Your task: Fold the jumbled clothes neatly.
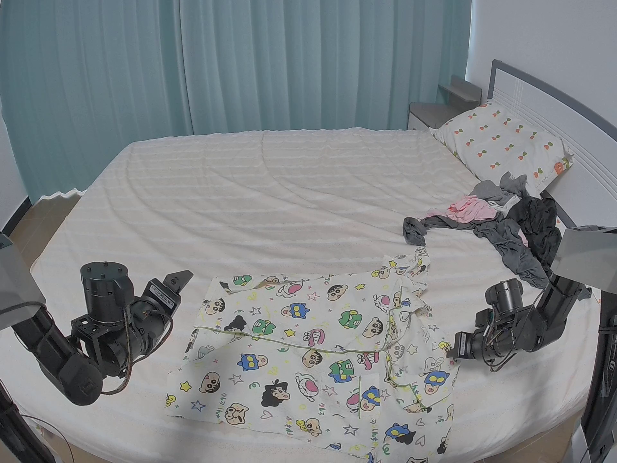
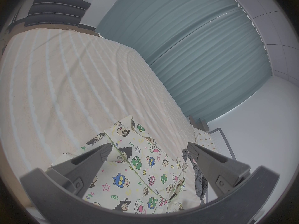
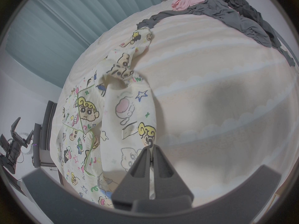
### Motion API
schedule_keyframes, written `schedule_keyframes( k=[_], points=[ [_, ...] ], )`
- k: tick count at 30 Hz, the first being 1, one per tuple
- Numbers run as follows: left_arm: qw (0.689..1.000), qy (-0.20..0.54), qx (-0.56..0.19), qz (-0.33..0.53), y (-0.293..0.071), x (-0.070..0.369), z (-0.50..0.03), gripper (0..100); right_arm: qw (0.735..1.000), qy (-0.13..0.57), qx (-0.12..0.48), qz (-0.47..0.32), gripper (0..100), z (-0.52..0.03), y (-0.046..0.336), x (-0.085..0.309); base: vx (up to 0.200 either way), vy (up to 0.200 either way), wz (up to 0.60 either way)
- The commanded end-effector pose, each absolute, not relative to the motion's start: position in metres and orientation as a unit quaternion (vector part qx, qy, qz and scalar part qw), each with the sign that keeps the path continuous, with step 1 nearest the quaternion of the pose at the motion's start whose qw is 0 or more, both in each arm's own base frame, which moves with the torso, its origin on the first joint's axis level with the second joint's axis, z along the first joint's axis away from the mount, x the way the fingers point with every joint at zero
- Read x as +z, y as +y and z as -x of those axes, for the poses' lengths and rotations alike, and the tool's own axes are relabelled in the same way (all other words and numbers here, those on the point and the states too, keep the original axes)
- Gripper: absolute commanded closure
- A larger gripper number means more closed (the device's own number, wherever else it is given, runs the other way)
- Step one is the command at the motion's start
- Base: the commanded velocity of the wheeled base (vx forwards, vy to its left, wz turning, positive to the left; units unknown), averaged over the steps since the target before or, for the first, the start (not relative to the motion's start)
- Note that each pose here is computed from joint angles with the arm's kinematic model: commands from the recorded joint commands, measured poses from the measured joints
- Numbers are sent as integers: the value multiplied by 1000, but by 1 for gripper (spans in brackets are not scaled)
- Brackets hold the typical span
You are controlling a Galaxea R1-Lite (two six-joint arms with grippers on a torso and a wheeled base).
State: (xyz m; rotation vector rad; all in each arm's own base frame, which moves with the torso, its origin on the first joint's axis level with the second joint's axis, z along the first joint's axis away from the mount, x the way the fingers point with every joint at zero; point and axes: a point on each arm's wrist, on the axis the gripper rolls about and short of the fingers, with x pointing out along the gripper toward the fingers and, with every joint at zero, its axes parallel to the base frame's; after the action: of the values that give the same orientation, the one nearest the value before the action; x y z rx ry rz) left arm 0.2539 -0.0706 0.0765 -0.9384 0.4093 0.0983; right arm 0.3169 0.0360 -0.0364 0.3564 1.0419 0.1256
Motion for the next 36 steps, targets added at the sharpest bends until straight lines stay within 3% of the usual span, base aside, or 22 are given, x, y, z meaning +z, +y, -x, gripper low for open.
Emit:
schedule_keyframes(
  k=[1,6,20,30,31,36],
  points=[
    [871,197,49,447,-71,75,-254,0,859,481,45,-169,100,-317,29,-27,0,0,0],
    [871,201,51,445,-71,73,-255,0,867,472,4,-158,100,-314,16,-22,0,0,0],
    [874,200,72,437,-71,66,-259,0,856,498,-89,-105,100,-310,-13,-31,0,0,0],
    [874,217,70,429,-76,58,-259,0,855,499,-98,-100,100,-312,-14,-31,0,0,0],
    [874,220,70,429,-77,57,-258,0,855,500,-97,-100,0,-312,-14,-31,0,0,0],
    [872,231,72,426,-78,51,-259,0,855,501,-93,-99,0,-312,-11,-31,0,0,0]
  ],
)
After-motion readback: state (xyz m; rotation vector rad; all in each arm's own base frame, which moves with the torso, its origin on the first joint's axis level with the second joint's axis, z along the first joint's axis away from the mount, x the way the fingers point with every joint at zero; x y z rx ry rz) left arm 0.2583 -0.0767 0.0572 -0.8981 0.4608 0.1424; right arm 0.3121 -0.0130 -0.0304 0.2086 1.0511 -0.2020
